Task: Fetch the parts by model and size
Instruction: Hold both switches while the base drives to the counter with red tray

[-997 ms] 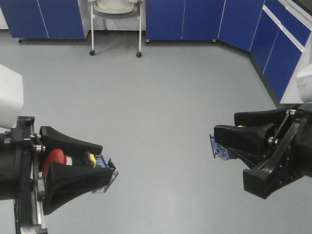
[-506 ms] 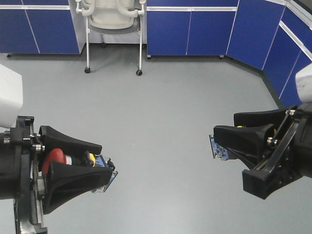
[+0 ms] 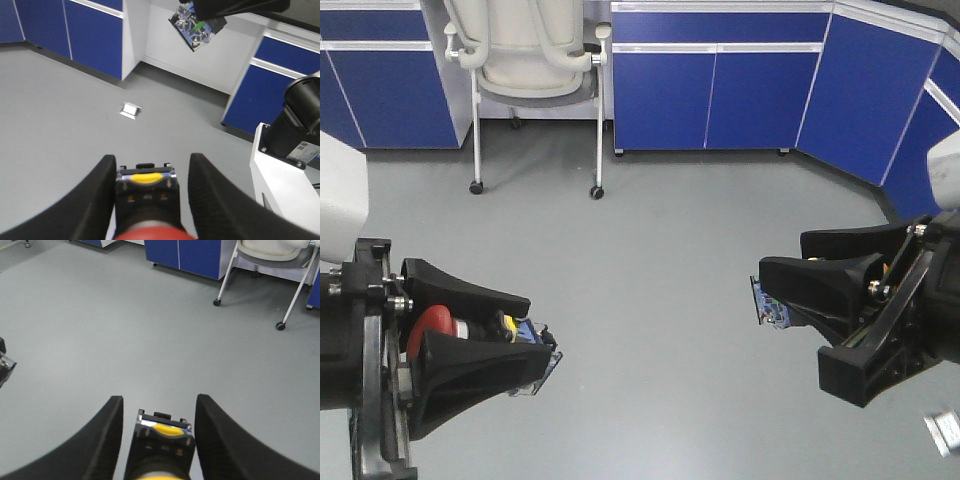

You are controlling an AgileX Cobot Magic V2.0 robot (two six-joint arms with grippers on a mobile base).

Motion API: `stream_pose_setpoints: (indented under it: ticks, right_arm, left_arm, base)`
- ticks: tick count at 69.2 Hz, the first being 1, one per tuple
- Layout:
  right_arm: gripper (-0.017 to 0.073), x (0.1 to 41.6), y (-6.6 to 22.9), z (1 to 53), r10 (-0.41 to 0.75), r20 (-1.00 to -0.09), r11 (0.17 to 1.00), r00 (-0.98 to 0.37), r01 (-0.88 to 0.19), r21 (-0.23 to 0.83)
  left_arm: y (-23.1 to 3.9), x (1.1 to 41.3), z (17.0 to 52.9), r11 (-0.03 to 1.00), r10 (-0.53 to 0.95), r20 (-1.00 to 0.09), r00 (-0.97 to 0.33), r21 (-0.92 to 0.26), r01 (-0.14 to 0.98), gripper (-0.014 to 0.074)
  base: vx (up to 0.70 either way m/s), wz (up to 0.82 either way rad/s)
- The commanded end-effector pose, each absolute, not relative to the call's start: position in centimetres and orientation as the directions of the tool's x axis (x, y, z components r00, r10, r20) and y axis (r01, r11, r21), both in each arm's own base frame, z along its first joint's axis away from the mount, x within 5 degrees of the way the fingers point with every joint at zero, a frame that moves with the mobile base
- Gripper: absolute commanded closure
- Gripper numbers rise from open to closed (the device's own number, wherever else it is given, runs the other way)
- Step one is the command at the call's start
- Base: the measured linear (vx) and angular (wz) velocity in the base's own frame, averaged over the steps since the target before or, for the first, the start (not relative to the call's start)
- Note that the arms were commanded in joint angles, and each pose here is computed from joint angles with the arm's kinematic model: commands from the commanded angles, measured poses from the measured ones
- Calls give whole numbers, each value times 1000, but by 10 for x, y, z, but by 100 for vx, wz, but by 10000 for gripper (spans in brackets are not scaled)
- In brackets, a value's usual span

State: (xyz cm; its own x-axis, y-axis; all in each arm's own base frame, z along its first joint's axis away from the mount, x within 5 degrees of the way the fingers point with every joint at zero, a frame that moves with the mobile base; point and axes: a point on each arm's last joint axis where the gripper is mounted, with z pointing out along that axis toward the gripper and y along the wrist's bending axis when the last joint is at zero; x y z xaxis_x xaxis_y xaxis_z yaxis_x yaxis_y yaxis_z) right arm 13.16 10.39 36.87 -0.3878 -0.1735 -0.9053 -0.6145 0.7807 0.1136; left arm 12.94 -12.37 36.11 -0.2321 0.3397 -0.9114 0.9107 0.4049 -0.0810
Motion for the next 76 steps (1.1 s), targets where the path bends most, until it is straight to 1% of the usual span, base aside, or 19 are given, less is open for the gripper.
stream_pose_setpoints:
  ticks: [1,43,76]
  right_arm:
    - [564,133,103,385,-116,-945,780,-306,-617,104]
    - [564,133,103,385,-116,-945,780,-306,-617,104]
    - [564,133,103,385,-115,-945,780,-305,-617,104]
  left_arm:
    - [-125,129,376,417,263,-939,-220,-94,904,601]
    - [-125,128,376,416,264,-939,-220,-95,904,601]
    - [-125,129,376,419,262,-940,-219,-94,903,601]
  base:
    - [65,-1]
    - [61,3]
    - [41,-1]
